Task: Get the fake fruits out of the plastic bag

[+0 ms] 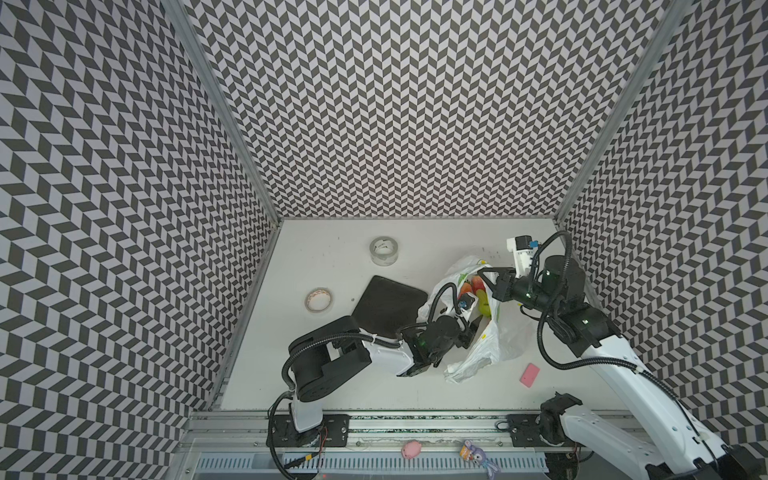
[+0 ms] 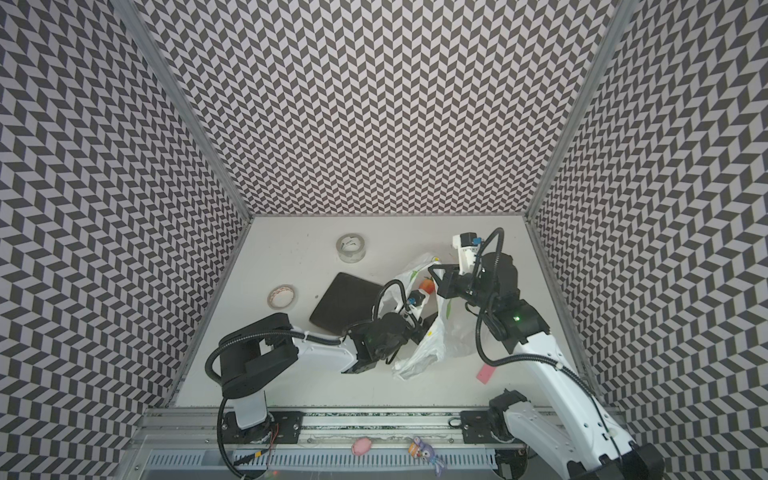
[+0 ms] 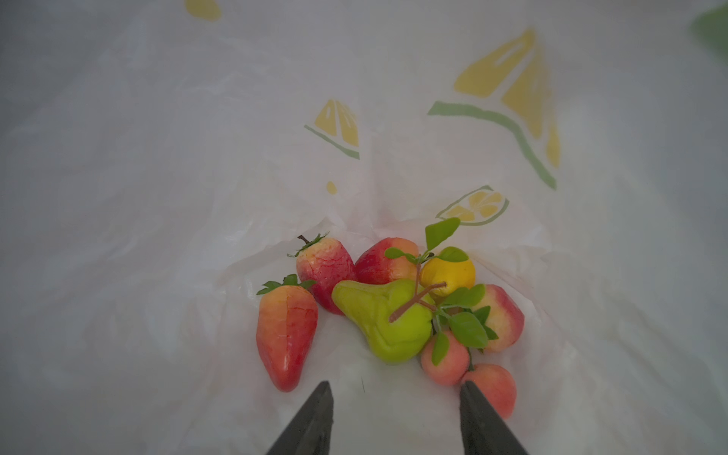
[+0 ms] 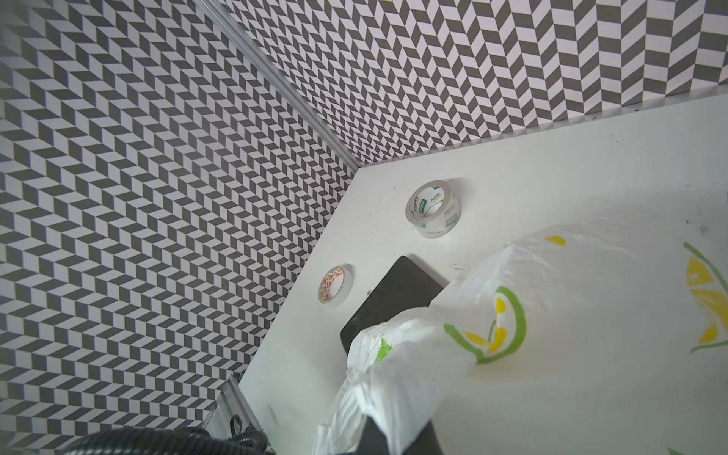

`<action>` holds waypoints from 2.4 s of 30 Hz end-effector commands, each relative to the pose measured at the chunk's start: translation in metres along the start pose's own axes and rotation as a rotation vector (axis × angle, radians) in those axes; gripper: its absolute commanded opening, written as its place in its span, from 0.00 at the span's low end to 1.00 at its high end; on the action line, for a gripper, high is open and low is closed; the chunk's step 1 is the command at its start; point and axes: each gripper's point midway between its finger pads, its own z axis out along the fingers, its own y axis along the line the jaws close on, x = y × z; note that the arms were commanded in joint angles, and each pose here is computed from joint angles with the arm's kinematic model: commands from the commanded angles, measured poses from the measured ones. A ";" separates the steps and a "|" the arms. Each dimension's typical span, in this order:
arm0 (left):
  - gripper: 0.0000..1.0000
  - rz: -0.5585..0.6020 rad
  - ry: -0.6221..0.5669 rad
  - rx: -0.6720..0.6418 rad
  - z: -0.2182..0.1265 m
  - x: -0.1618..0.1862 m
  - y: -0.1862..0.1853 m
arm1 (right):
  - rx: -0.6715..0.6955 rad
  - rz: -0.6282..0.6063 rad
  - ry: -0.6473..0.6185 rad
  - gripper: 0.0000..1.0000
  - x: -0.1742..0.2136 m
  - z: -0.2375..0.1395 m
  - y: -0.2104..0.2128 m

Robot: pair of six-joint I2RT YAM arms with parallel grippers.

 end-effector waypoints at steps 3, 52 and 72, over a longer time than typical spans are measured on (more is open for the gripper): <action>0.58 0.012 0.024 -0.110 0.021 0.004 0.022 | -0.078 -0.079 -0.067 0.00 -0.014 -0.016 0.022; 0.79 -0.105 0.205 -0.195 0.092 0.062 0.079 | -0.101 -0.080 0.135 0.00 0.084 -0.022 -0.005; 0.29 -0.032 0.182 -0.112 0.094 0.042 0.064 | 0.117 -0.040 0.073 0.00 0.072 -0.024 -0.040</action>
